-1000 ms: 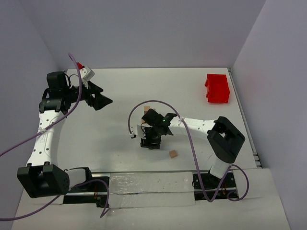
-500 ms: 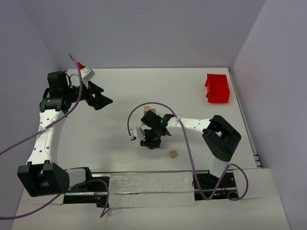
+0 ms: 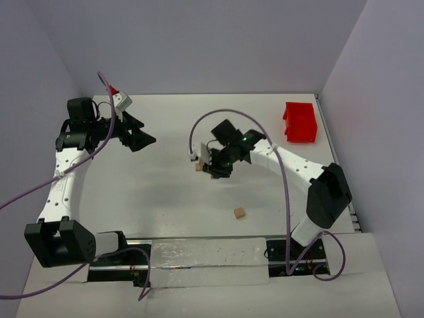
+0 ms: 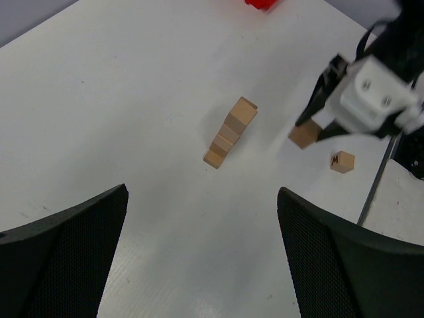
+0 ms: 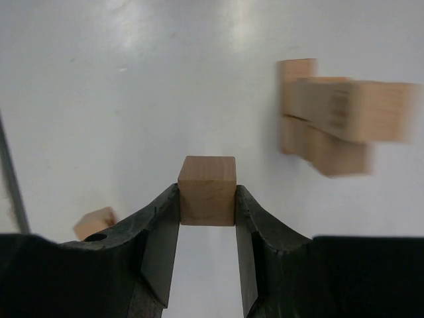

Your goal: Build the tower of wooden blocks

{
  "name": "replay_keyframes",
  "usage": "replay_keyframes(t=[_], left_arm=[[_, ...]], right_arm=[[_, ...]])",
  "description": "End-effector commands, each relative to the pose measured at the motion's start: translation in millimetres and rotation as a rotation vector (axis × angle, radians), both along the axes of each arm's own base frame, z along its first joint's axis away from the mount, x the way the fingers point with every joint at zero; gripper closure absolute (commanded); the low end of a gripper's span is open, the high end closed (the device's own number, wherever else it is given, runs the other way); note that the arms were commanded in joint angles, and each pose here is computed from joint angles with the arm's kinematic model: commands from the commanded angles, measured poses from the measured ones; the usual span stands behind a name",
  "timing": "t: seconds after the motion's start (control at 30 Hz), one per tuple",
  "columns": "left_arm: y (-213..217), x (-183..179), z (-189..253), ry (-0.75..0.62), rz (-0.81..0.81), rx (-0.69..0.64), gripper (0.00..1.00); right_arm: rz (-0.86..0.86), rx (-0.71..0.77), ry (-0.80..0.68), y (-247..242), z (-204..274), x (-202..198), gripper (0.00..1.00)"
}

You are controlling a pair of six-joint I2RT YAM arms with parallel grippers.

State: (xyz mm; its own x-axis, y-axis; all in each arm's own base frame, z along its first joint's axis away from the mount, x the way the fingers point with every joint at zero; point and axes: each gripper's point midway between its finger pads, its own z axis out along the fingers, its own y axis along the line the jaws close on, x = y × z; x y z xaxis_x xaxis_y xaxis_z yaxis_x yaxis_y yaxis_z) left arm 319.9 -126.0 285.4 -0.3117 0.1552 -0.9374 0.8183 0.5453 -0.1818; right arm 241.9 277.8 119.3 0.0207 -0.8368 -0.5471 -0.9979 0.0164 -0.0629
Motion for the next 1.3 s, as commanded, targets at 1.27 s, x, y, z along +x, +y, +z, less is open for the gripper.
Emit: replay_keyframes(t=[1.27], left_arm=[[-14,2,4,-0.002,-0.096,0.020,0.01]], right_arm=[[-0.010,-0.024,-0.106,-11,59,106,0.93]])
